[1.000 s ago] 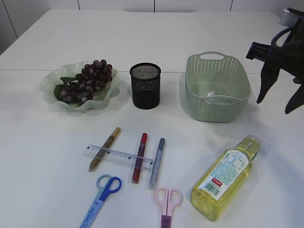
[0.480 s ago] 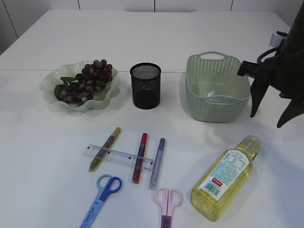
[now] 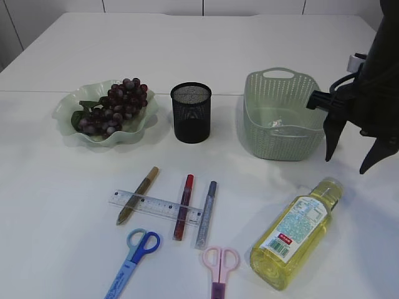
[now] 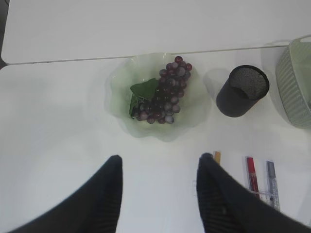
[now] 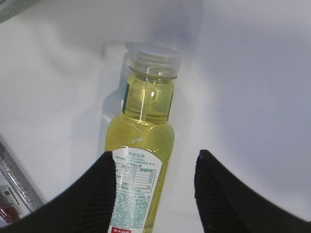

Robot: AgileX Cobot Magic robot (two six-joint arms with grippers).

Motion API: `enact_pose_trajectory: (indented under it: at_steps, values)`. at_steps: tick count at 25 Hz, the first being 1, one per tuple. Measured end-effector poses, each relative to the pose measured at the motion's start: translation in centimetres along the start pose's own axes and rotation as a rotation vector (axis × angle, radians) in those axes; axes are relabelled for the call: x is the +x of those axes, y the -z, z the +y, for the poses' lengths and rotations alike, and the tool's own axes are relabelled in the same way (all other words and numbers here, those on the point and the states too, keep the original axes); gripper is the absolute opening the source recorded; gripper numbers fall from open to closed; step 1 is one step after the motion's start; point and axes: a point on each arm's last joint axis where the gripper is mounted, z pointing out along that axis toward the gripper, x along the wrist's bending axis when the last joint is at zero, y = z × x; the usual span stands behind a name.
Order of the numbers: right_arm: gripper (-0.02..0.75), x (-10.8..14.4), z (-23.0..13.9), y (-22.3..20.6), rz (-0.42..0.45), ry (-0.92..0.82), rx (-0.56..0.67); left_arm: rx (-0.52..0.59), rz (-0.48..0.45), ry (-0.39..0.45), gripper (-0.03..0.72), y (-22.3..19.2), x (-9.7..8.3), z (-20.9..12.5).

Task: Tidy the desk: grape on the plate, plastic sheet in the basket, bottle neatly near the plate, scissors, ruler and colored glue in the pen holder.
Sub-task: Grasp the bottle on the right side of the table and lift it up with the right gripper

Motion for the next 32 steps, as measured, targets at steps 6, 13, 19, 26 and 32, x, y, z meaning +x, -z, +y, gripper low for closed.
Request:
enact_pose_trajectory:
  at_steps: [6,13,19,26,32]
  values:
    - [0.426,0.1,0.2,-0.4,-0.010,-0.025,0.008,-0.001,0.010,-0.003,0.362,0.0,0.1,0.0]
    - [0.537,0.4,0.6,-2.1,-0.039,-0.034,0.040,-0.002,0.018,-0.006,0.362,0.0,0.2,0.0]
    - [0.545,0.6,0.9,-3.6,-0.068,-0.038,0.069,-0.003,0.020,-0.006,0.362,0.0,0.2,0.0]
    - [0.544,1.0,1.2,-5.4,-0.080,-0.051,0.113,-0.003,0.020,-0.006,0.362,0.0,0.2,0.0]
    - [0.544,1.3,1.6,-6.9,-0.078,-0.055,0.112,0.000,0.021,-0.007,0.362,-0.1,0.2,0.0]
